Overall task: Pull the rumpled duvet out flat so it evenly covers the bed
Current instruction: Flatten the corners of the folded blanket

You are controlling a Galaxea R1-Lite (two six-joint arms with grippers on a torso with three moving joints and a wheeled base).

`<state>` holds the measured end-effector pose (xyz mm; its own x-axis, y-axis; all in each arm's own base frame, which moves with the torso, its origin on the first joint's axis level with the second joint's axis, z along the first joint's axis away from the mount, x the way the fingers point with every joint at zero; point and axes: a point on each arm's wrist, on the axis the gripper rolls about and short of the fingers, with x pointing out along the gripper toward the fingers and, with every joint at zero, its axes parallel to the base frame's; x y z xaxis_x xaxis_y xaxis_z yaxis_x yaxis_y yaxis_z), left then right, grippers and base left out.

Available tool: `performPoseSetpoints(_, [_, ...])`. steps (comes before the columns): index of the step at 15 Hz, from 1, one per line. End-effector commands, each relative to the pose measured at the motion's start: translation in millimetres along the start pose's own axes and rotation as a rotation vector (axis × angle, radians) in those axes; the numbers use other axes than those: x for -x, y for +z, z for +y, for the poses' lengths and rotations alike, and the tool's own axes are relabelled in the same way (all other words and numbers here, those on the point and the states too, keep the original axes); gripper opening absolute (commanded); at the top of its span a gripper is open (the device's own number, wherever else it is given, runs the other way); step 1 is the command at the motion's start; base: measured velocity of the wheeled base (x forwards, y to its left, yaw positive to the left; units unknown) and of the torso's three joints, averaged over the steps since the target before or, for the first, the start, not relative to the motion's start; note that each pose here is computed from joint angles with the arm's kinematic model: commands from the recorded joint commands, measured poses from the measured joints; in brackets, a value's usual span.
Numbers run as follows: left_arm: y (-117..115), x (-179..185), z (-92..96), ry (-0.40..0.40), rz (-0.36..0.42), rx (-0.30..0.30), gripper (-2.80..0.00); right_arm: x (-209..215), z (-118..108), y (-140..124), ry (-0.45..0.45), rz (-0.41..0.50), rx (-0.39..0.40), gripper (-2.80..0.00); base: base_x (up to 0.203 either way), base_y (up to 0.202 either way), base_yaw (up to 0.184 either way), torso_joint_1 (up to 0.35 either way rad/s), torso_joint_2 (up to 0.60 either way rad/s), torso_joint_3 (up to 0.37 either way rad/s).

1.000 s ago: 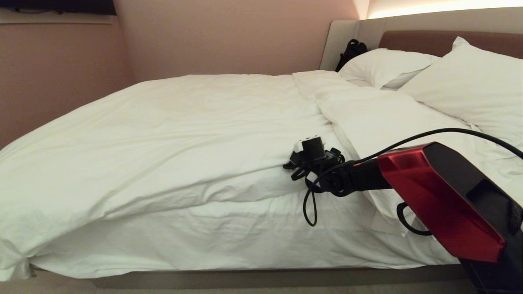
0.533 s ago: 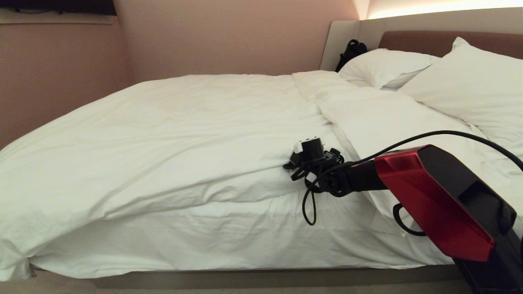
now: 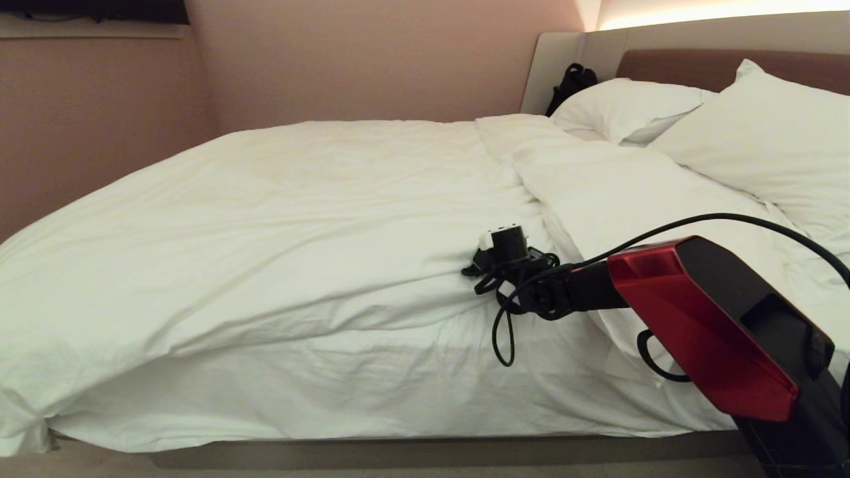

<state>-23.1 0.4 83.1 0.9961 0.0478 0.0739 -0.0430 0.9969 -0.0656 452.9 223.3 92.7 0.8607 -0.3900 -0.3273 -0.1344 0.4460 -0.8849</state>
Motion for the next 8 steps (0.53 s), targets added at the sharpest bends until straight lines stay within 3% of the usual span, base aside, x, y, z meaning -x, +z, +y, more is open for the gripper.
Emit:
performPoseSetpoints(1, [0, 0, 0.0, 0.001, 0.0, 0.001, -2.8, 3, -7, 1, -0.011, -0.003, -0.006, -2.8, 0.0, 0.0, 0.0, 0.0, 0.0, 0.0])
performPoseSetpoints(8, [0, 0, 0.0, 0.001, -0.001, 0.001, -2.8, 15, -39, -1, -0.037, -0.011, -0.041, -2.8, 0.0, 0.0, 0.0, 0.0, 0.0, 0.0])
